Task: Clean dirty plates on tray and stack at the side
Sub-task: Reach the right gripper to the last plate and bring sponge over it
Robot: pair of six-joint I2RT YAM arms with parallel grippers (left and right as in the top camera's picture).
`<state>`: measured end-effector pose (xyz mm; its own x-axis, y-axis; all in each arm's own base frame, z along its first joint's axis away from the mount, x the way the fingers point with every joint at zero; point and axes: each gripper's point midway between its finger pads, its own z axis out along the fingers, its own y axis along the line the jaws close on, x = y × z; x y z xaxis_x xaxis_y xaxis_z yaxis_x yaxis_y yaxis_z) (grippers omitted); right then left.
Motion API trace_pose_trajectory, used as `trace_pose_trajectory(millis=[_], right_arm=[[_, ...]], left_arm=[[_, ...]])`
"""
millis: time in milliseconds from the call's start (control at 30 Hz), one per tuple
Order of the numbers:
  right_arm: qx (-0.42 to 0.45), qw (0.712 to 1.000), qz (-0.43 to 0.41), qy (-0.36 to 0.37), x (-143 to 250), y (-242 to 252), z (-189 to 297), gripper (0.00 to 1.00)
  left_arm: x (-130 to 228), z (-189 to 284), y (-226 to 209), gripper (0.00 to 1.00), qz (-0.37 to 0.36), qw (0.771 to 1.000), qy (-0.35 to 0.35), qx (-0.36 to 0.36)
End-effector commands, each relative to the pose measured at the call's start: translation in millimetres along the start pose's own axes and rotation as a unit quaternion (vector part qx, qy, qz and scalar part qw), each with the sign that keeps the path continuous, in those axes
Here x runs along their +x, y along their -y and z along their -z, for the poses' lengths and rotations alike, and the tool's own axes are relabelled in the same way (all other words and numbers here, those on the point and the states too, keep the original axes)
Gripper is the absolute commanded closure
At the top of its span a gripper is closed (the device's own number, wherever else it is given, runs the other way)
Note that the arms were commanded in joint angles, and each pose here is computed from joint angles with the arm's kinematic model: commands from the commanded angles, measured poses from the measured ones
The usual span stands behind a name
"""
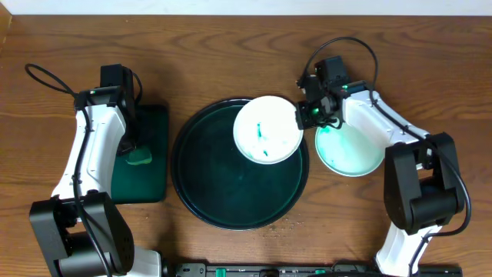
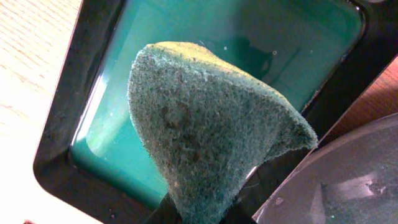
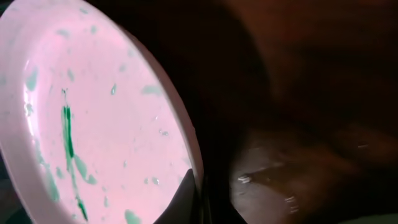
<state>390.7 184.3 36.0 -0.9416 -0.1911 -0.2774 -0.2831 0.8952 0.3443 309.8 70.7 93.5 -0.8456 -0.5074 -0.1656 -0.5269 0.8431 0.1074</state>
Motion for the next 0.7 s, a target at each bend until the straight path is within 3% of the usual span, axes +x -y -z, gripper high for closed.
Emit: trace_pose_trajectory(millis=[0,267,667], right_arm=[[-0.038,0.999,-0.005,0.010,-3.6,-43.8,18.8,0.99],[-0.024,0.997,-0.060,-0.039,27.9,-76.6,-3.2,0.99],[-0.011,0.989,-0.113,-0.099,54.6,-69.3,-53.3,0.99]], left_arm=[[-7.2,11.0,-0.5,0.93,-0.002,1.000,0.017,0.007],[2.4,12.5,25.7,0.93,-0.016,0.998,-0.001,0.062],[27.8,24.0,87.3,0.93,-0.087,0.992,0.011,0.091]])
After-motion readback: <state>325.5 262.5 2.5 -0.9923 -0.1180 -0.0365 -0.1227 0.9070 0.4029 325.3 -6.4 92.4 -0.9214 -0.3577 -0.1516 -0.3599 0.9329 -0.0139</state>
